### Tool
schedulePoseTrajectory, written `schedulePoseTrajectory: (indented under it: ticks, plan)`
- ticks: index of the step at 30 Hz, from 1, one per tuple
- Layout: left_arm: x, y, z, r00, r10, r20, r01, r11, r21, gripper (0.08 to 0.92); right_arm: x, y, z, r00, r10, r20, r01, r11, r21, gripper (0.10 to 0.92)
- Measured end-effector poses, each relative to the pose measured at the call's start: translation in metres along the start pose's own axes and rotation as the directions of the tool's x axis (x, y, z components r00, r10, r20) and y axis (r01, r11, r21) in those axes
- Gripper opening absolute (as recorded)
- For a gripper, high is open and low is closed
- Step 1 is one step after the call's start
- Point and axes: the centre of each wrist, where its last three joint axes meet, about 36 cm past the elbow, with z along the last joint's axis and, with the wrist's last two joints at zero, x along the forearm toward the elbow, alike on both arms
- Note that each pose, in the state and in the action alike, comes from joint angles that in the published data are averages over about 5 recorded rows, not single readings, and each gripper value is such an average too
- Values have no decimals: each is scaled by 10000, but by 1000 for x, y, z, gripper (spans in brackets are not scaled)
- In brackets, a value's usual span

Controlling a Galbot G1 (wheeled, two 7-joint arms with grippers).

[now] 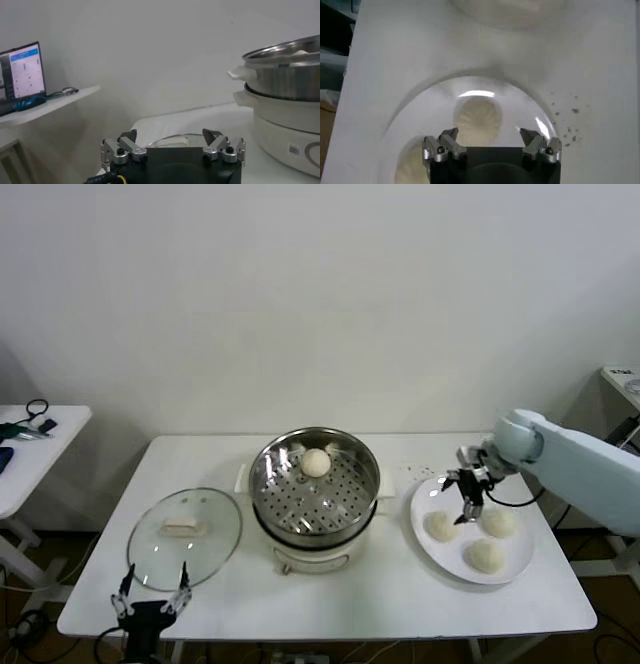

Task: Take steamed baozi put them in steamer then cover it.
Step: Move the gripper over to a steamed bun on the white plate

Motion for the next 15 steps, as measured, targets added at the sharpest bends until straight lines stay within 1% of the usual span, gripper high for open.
schedulePoseTrajectory:
  ticks: [15]
  plan:
    - [3,1,6,9999,7,-137,-7,10000,-20,823,-37,0,-2,9998,-200,-15,200,9991,-372,823]
